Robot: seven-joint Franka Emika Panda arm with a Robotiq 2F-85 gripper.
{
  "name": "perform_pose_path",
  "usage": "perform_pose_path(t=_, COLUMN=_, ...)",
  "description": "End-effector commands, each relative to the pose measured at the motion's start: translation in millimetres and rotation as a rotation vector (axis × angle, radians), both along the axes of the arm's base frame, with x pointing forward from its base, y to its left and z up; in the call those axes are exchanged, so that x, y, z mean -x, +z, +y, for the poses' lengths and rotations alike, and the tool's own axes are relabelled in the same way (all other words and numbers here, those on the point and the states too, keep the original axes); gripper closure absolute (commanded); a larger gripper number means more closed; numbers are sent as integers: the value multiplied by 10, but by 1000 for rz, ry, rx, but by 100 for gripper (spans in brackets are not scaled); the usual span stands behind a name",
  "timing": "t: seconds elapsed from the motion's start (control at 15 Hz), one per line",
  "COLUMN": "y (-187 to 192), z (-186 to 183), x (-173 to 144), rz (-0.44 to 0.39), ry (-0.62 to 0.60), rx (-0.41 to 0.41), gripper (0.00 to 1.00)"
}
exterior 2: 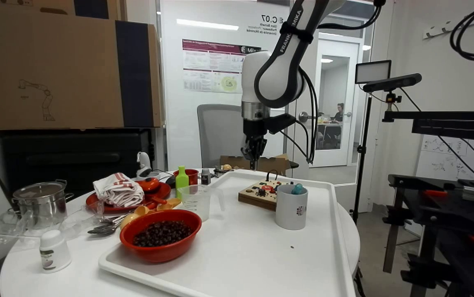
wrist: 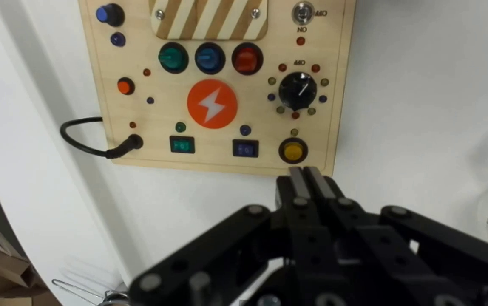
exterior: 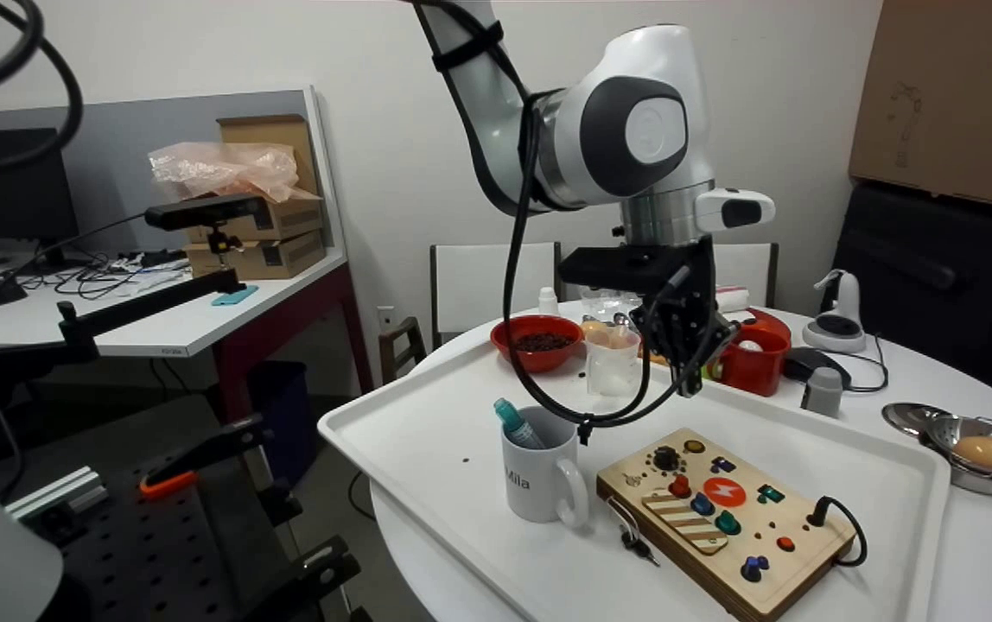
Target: Press the yellow button on the object
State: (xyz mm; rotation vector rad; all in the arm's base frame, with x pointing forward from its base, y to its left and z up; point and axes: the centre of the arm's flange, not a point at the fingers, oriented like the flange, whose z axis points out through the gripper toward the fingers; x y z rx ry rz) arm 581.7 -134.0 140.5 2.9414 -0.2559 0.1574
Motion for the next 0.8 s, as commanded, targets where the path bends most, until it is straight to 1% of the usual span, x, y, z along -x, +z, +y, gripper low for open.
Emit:
perform_pose_path(t=0.0, y=-178, z=-78, x=-168, rz=-1, ry=-3, rx=-10, gripper=89)
perform_pose_path(t=0.07, y=-205, z=-89, x=-185, rz=3, ry=-3, rx=-11, gripper=91)
perform_pose_path(t=0.73, y=-450, z=-129, x=-315, rz=29, ry=-5, rx=7, gripper=91)
